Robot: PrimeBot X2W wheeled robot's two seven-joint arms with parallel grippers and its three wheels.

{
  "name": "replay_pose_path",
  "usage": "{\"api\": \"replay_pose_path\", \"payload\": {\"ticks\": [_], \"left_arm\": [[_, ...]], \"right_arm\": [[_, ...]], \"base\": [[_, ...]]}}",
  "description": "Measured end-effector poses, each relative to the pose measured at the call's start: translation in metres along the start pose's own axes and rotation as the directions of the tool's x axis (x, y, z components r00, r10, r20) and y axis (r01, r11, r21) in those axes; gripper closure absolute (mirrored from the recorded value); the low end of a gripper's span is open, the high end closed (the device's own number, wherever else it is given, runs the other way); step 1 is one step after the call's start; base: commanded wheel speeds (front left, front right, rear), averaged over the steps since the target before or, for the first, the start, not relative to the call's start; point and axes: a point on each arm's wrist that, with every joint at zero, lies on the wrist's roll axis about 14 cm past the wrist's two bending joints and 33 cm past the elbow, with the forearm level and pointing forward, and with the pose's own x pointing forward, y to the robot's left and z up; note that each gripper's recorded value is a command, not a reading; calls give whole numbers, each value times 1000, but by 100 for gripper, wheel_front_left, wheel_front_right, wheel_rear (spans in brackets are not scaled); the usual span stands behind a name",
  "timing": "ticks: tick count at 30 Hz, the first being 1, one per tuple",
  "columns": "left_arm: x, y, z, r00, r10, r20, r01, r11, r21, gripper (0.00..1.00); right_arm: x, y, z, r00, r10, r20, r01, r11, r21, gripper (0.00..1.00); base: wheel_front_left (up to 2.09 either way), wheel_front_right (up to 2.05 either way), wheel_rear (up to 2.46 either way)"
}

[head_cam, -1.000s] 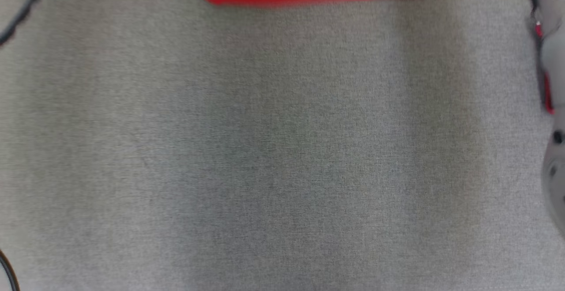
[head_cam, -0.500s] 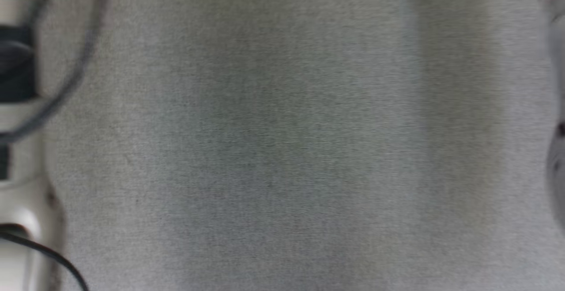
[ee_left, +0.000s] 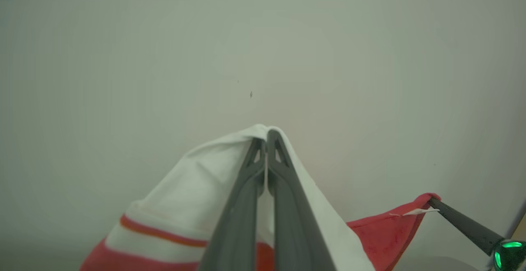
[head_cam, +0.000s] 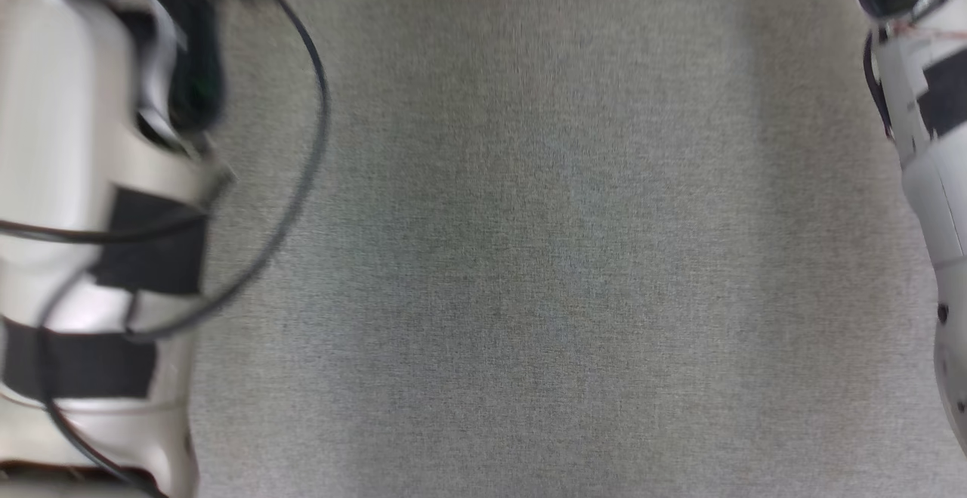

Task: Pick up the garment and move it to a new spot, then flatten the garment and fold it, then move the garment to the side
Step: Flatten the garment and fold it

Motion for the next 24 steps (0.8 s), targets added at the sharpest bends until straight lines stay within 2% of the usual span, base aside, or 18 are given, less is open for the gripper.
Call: {"api": "replay_pose_path", "payload": {"ticks": [10, 14, 20, 24], "left_arm": [[-65, -12, -43, 963, 23, -268, -35, 999, -37, 100], [-94, -18, -47, 938, 34, -345, -53, 998, -46, 100], [-142, -30, -51, 893, 43, -447, -82, 994, -70, 100], [-176, -39, -52, 863, 46, -502, -103, 991, -86, 100]], "right_arm": [[-55, -8, -17, 979, -29, -200, 25, 999, -23, 100], [-89, -10, -34, 946, -40, -322, 32, 999, -28, 100], [-134, -7, -43, 899, -46, -435, 26, 998, -52, 100], [-167, -16, -49, 849, -85, -522, 47, 995, -86, 100]], "base": [[0, 0, 0], [0, 0, 0], [0, 0, 0], [0, 0, 0]]}}
